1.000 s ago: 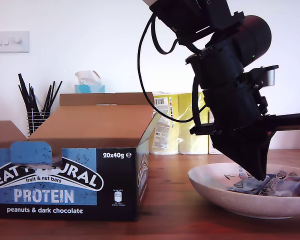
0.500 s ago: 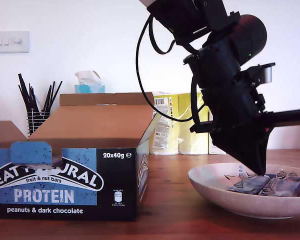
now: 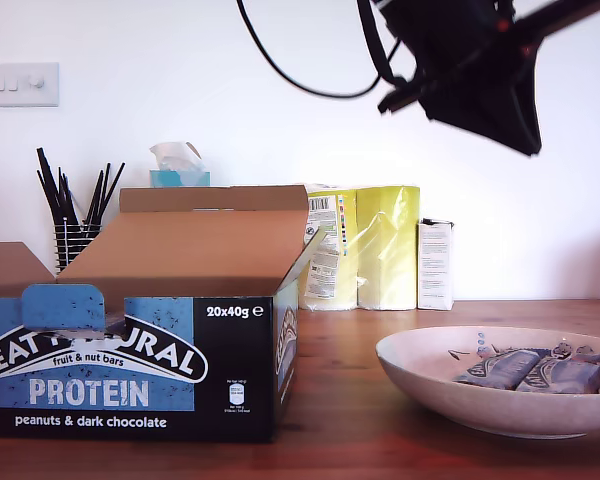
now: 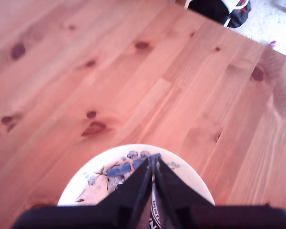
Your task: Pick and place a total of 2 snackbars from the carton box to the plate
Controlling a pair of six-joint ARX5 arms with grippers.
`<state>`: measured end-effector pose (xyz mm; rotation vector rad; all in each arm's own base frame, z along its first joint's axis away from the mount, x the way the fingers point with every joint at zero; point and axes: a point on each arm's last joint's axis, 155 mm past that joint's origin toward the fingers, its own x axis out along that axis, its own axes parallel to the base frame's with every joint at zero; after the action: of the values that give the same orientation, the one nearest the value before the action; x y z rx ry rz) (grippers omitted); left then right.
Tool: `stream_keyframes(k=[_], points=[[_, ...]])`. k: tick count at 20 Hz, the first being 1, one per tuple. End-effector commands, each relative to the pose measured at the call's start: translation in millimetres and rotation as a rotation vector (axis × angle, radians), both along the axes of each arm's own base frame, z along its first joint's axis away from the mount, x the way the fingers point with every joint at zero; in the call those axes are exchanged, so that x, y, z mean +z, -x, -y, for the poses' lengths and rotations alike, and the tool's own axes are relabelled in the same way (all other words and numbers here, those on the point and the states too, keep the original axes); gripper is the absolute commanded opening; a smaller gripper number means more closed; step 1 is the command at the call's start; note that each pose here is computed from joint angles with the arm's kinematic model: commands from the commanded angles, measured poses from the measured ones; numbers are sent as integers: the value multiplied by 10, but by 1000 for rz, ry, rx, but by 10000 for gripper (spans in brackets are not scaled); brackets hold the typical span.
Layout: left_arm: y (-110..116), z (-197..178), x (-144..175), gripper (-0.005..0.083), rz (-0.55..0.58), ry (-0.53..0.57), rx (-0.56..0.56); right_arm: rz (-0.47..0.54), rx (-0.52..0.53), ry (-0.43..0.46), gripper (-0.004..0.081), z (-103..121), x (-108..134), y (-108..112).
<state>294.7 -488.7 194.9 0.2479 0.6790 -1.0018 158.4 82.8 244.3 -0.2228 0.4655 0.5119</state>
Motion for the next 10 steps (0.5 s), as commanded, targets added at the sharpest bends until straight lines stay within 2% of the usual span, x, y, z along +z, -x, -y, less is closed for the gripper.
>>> stream_keyframes(k=[1, 6, 10], points=[[15, -1, -132, -21, -2, -24, -12, 3, -40, 11, -13, 61, -43, -46], [-41, -312, -154, -21, 19, 3, 26, 12, -67, -10, -13, 73, -32, -101], [-58, -826, -127, -21, 48, 40, 92, -18, -108, -58, -13, 56, -172, -200]])
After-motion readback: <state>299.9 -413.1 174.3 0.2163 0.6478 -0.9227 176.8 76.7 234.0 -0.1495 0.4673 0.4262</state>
